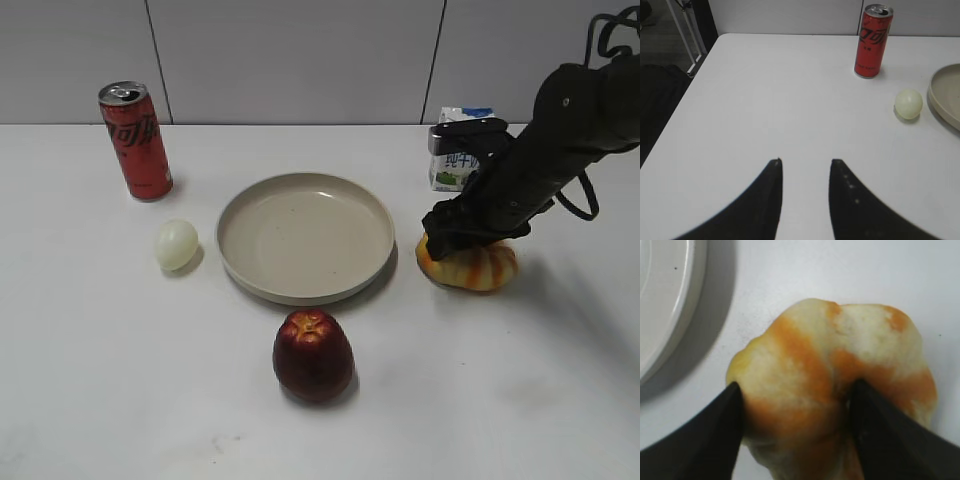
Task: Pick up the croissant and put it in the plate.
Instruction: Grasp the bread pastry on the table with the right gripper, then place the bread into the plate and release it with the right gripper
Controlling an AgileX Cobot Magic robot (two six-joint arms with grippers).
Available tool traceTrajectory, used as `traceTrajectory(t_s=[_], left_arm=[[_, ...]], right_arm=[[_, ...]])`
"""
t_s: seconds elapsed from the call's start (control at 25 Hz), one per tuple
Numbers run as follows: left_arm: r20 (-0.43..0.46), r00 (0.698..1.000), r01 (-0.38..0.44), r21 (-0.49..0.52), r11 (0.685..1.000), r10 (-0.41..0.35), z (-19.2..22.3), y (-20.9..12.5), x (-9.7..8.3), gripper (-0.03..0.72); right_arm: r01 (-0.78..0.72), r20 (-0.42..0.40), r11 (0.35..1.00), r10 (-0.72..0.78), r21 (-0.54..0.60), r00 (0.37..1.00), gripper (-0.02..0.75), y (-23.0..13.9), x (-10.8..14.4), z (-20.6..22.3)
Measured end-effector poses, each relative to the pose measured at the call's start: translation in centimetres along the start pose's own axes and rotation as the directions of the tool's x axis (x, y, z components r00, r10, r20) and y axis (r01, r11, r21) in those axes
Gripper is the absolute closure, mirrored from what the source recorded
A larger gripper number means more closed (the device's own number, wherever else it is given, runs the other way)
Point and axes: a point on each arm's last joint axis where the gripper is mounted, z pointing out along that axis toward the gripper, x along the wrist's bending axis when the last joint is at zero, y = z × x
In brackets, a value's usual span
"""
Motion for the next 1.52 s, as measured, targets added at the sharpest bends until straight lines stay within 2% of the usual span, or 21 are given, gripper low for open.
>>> traceTrajectory(t_s=[0.08, 0.16, 0.28, 0.44, 0.64, 0.76, 0.96, 1.2, 1.28, 1.36, 1.44, 1.52], left_arm=[[0.0, 1.0, 0.0, 0.0, 1.0, 0.0, 0.0, 0.0, 0.0, 0.454], [0.0, 1.0, 0.0, 0.0, 1.0, 0.0, 0.0, 0.0, 0.0, 0.454], [0.0, 1.0, 0.0, 0.0, 1.0, 0.0, 0.0, 0.0, 0.0, 0.454], [0.0, 1.0, 0.0, 0.0, 1.0, 0.0, 0.0, 0.0, 0.0, 0.454], [0.0, 1.0, 0.0, 0.0, 1.0, 0.0, 0.0, 0.0, 0.0, 0.454], [0.0, 1.0, 0.0, 0.0, 1.0, 0.0, 0.0, 0.0, 0.0, 0.454], [0.0, 1.0, 0.0, 0.0, 1.0, 0.0, 0.0, 0.0, 0.0, 0.454], [0.0, 1.0, 0.0, 0.0, 1.0, 0.0, 0.0, 0.0, 0.0, 0.454], [0.0, 1.0, 0.0, 0.0, 1.0, 0.0, 0.0, 0.0, 0.0, 0.454], [0.0, 1.0, 0.0, 0.0, 1.0, 0.0, 0.0, 0.0, 0.0, 0.454], [0.0, 1.0, 0.0, 0.0, 1.0, 0.0, 0.0, 0.0, 0.0, 0.454], [0.0, 1.0, 0.0, 0.0, 1.0, 0.0, 0.0, 0.0, 0.0, 0.454]], right_arm=[[0.002, 0.0, 1.0, -0.002, -0.001, 1.0, 0.506, 0.0, 0.1, 0.0], [0.005, 0.0, 1.0, -0.005, -0.005, 1.0, 0.633, 0.1, 0.1, -0.1], [0.016, -0.001, 1.0, -0.016, -0.017, 1.0, 0.637, 0.3, 0.2, -1.2], [0.053, -0.017, 0.994, -0.055, -0.091, 0.998, 0.637, 1.7, 1.6, -5.0], [0.171, -0.068, 0.966, -0.187, -0.192, 0.98, 0.637, 4.3, 6.8, -8.6], [0.234, -0.098, 0.945, -0.261, -0.23, 0.96, 0.637, 5.3, 10.2, -9.0], [0.294, -0.131, 0.939, -0.319, -0.18, 0.939, 0.638, 5.5, 13.5, -5.1], [0.299, -0.149, 0.953, -0.304, -0.056, 0.941, 0.638, 4.3, 13.8, 1.0], [0.297, -0.15, 0.954, -0.298, -0.031, 0.943, 0.591, 3.9, 13.7, 2.1], [0.297, -0.15, 0.954, -0.297, -0.024, 0.943, 0.445, 3.8, 13.7, 2.4], [0.297, -0.151, 0.954, -0.299, -0.033, 0.942, 0.227, 4.0, 13.8, 2.2], [0.303, -0.157, 0.952, -0.305, -0.033, 0.939, 0.136, 4.4, 13.9, 1.8]])
